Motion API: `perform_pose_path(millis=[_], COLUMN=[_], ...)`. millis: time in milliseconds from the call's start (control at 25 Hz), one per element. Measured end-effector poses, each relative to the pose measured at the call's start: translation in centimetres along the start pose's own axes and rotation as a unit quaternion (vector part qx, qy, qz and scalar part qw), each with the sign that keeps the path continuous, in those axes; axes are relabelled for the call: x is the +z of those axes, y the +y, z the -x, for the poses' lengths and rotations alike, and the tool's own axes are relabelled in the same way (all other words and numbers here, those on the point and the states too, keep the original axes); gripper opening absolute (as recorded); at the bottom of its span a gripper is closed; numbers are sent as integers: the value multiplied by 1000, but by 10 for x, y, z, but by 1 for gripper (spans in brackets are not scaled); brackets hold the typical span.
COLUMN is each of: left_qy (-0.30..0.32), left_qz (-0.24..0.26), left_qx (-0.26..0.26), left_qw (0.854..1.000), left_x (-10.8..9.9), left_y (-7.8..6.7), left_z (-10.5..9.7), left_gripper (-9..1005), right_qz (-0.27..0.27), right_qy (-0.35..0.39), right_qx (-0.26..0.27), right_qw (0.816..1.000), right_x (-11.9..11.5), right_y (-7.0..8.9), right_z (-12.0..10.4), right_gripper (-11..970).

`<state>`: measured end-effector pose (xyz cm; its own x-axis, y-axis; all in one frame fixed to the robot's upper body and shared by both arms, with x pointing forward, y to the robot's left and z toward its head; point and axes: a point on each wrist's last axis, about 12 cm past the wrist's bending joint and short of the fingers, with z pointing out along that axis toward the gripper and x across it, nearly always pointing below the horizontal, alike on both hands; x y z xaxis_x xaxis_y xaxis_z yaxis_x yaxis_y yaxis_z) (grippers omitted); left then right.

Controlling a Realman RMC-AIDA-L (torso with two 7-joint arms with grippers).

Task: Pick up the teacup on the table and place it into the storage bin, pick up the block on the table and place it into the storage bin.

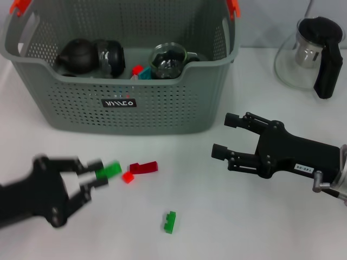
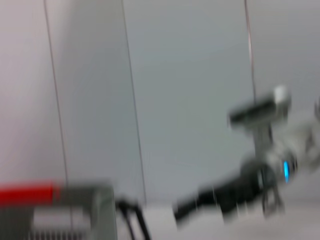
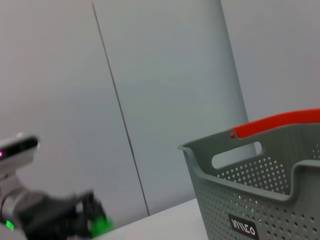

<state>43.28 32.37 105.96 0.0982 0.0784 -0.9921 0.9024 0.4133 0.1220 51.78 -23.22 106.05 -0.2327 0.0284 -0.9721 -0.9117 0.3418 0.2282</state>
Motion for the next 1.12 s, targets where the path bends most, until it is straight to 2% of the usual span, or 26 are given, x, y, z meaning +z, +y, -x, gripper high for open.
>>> perform_pose_path(millis=[40, 280, 400, 480, 600, 720, 800, 840, 880, 1000, 1120], left_qy=[-19, -111, -136, -132, -81, -15, 26, 76, 76, 155, 220], left_qz=[-2, 10, 17, 29, 53, 85, 114, 147, 147, 172, 177], left_qx=[-3, -39, -46, -58, -73, -75, -81, -75, -75, -48, -20], left_qw=[1000, 993, 989, 989, 993, 993, 990, 983, 983, 972, 959], left_x=[0, 23, 40, 56, 85, 106, 118, 129, 129, 142, 155], left_y=[5, 66, 92, 114, 149, 174, 187, 198, 198, 203, 199], left_z=[7, 54, 73, 84, 101, 117, 126, 131, 131, 121, 104], left_gripper=[197, 208, 213, 216, 222, 227, 230, 232, 234, 239, 244], right_qz=[0, 3, 5, 7, 10, 11, 12, 12, 13, 14, 15], right_qy=[0, 2, 3, 3, 3, 3, 3, 2, 2, 1, 0], right_qx=[0, -5, -6, -7, -9, -11, -11, -12, -12, -12, -12], right_qw=[1000, 1000, 1000, 1000, 1000, 1000, 1000, 1000, 1000, 1000, 1000], right_x=[0, 1, 2, 3, 5, 6, 6, 7, 7, 8, 9], right_y=[0, 0, 0, 0, -1, -1, -2, -2, -2, -2, -1], right_z=[0, 1, 2, 2, 4, 5, 5, 6, 6, 7, 7], right_gripper=[909, 909, 909, 909, 910, 910, 910, 910, 910, 909, 909])
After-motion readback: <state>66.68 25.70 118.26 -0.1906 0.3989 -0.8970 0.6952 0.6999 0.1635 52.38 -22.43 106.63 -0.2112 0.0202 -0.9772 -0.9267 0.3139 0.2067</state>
